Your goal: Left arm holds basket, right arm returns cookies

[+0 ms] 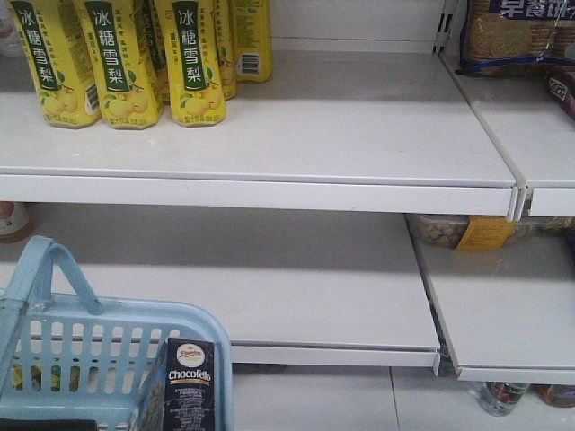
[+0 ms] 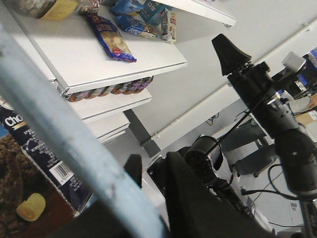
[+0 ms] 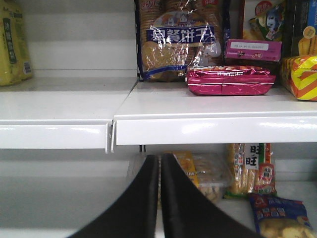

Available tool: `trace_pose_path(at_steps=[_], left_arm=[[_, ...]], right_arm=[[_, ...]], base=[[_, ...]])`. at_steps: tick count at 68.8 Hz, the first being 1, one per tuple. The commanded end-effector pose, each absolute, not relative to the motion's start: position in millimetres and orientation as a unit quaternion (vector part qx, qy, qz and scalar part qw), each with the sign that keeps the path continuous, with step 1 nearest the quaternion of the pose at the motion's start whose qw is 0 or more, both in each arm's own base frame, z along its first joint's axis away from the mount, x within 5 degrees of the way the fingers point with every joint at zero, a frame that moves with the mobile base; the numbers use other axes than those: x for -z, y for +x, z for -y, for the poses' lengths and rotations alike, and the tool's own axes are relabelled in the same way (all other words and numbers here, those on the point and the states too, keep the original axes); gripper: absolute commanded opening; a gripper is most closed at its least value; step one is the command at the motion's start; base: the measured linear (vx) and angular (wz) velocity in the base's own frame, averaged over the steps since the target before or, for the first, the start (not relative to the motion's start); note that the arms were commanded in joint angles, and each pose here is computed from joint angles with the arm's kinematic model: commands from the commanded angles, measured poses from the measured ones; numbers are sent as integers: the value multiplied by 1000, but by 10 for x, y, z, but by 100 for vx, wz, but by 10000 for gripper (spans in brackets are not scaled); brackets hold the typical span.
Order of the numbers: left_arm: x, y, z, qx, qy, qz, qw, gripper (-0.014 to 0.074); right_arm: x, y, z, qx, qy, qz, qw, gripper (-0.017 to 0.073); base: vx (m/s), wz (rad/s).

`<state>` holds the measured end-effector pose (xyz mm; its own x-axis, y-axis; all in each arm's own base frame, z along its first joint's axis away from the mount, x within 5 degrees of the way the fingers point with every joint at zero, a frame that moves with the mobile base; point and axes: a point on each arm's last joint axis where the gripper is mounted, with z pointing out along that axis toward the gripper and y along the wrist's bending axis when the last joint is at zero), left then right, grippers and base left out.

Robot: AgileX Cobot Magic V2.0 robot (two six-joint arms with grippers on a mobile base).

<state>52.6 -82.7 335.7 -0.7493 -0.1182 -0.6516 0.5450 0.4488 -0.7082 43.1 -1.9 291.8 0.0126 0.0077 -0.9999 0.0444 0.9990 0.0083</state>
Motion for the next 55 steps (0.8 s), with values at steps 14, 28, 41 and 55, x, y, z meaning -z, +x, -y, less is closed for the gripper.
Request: trace_pose_path(at_steps=[14,28,41,55], left_arm=[[-3521,534,845,543,123,-753,349,-6],[-3521,534,845,543,123,-753,349,-6],[-3521,534,845,543,123,-753,349,-6],[-3521,534,845,543,123,-753,349,-6]], right_arm=[[-3425,675,34,16,19,-765,644,-1],[-3401,740,38,16,20,-775,631,46],[-3402,740,40,25,11,-775,632,291],[-3400,740,40,44,-13,-775,630,708]], base=[[0,0],[0,0],[0,0],[0,0]])
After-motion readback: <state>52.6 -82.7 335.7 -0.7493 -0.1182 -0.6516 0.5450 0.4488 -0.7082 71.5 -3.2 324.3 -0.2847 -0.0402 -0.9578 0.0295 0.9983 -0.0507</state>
